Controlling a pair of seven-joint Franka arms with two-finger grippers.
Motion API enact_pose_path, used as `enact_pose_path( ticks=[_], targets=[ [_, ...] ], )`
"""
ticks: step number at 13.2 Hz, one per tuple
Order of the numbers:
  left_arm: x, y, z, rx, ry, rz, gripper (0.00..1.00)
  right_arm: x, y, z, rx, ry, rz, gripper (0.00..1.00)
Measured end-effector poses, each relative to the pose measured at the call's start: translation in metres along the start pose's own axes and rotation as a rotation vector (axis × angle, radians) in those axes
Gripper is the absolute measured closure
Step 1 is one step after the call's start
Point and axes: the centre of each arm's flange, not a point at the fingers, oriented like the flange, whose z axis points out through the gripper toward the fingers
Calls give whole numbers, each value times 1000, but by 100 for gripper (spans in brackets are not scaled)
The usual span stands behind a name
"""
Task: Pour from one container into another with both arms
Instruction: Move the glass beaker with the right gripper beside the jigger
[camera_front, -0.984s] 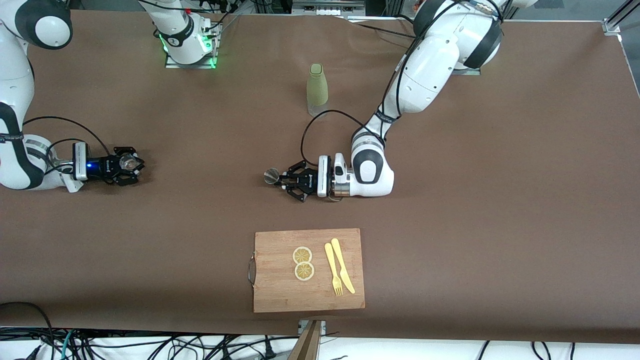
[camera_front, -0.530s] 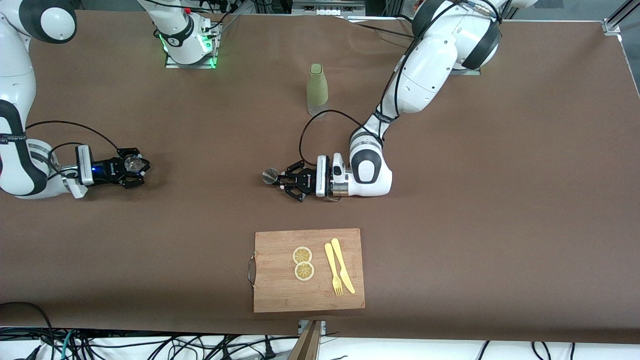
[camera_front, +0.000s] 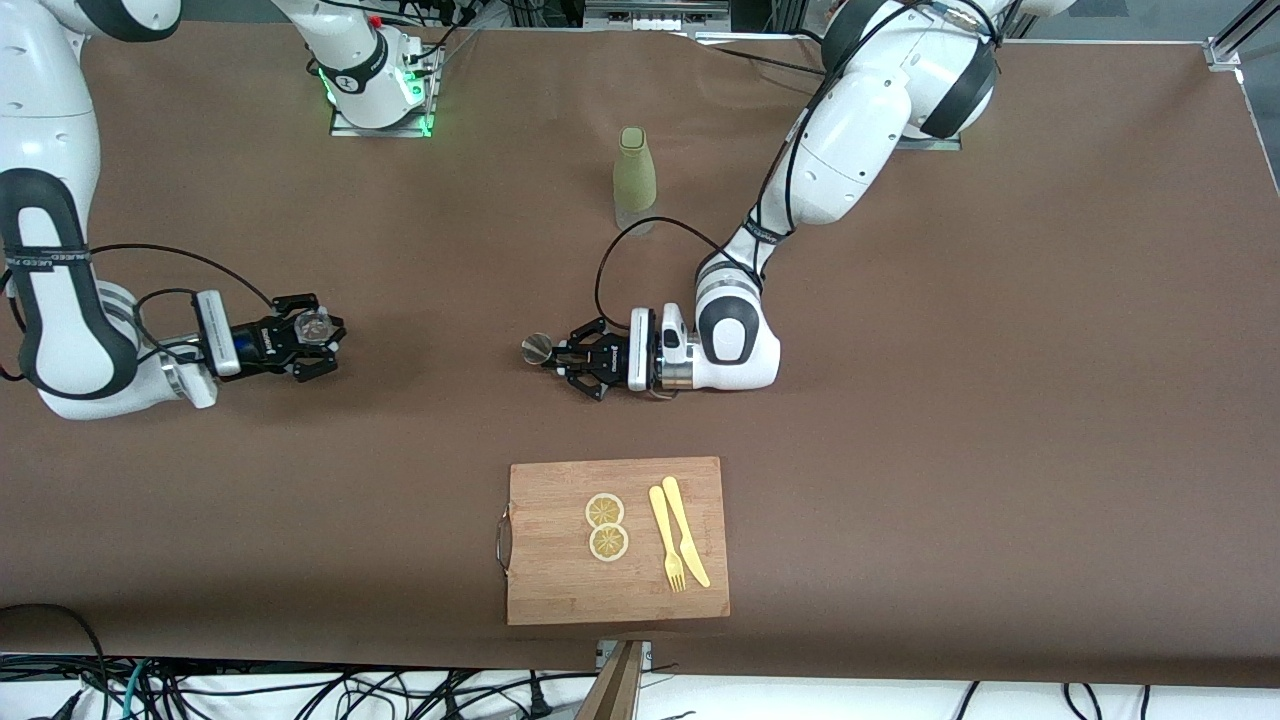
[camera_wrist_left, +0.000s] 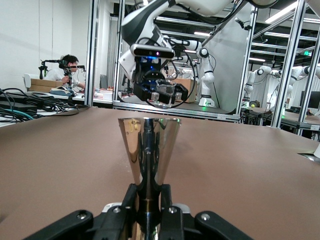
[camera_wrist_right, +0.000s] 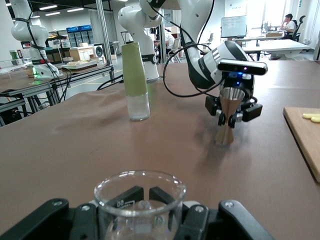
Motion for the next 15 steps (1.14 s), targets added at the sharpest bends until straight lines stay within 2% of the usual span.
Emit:
enact_pose_path(
  ticks=[3,8,15],
  targets=[
    [-3,1,1,4,4,-8,78,23,10,17,9,6,-13,86],
    [-11,2,1,4,-1,-16,78,31,11,23,-17,37,-8,86],
    [-21,7,4,26,17,-49,78,63,37,39,-65,26,66,86]
  ],
)
